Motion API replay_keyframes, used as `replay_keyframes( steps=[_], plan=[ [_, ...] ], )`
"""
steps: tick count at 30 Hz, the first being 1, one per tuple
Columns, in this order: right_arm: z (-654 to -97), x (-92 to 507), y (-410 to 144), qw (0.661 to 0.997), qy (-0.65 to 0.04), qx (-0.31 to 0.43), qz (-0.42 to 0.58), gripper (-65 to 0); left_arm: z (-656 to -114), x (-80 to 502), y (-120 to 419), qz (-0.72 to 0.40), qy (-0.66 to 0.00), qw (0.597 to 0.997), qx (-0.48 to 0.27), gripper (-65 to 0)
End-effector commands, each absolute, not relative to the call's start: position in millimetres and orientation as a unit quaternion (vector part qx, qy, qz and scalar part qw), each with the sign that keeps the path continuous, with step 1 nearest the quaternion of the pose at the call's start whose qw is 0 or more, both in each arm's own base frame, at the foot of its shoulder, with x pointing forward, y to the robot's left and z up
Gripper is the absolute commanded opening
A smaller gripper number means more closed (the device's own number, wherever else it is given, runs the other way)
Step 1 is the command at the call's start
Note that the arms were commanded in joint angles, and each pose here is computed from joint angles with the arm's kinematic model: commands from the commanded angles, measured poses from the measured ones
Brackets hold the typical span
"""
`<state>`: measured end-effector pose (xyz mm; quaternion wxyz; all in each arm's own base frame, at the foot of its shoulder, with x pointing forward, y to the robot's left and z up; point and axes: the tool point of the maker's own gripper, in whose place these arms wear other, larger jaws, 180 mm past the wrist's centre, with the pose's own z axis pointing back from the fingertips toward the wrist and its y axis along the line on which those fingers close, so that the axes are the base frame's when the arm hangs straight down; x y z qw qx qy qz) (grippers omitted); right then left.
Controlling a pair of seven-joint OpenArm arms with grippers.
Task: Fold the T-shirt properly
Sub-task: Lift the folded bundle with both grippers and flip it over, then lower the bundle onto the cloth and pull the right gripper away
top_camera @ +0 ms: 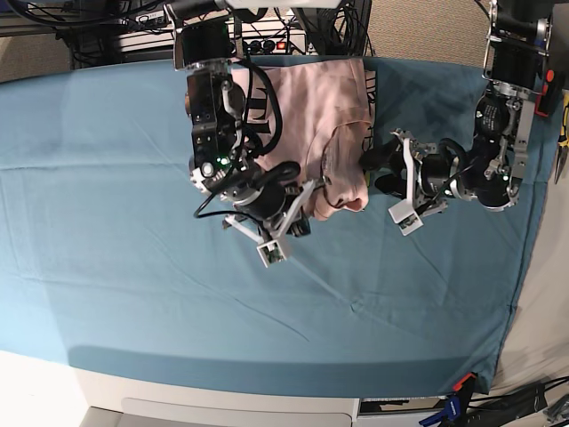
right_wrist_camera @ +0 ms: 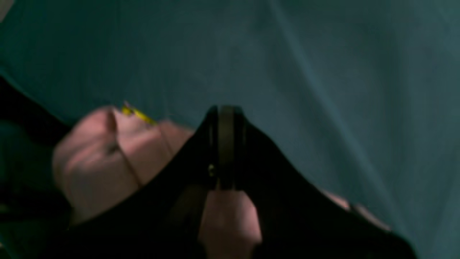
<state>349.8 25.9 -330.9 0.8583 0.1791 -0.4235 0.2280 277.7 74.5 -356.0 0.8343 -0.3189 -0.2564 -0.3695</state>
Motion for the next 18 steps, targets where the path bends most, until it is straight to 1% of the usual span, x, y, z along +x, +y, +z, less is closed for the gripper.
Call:
replay_keyframes(
  steps=[1,4,8,11,13,18],
  plan=[
    [-309.4,360.4,33.9,0.838,-0.458,0.19,0.227,-65.0,-341.9,287.4,73.7,-0.372,-0.28,0.824,-0.321,-31.1],
    [-314.8,364.2,35.8,0.838,-0.457,0.195,0.223,-65.0,-341.2,288.1,73.3,-0.371,-0.283,0.824,-0.322,-31.1],
    [-354.9,365.0,38.1,0.865,-0.405,0.201,0.22,-65.0,-340.1,289.0,72.7,-0.37,-0.286,0.822,-0.323,-31.1],
    [-368.5,371.4,38.8,0.873,-0.387,0.201,0.22,-65.0,-340.1,289.0,72.5,-0.37,-0.286,0.822,-0.324,-31.1],
    [-356.2,383.0,38.5,0.867,-0.4,0.197,0.224,-65.0,-340.3,288.8,72.7,-0.37,-0.286,0.823,-0.323,-31.1],
    [-298.1,407.1,31.5,0.847,-0.443,0.164,0.245,-65.0,-340.6,288.9,73.0,-0.371,-0.286,0.823,-0.322,-31.1]
  ],
)
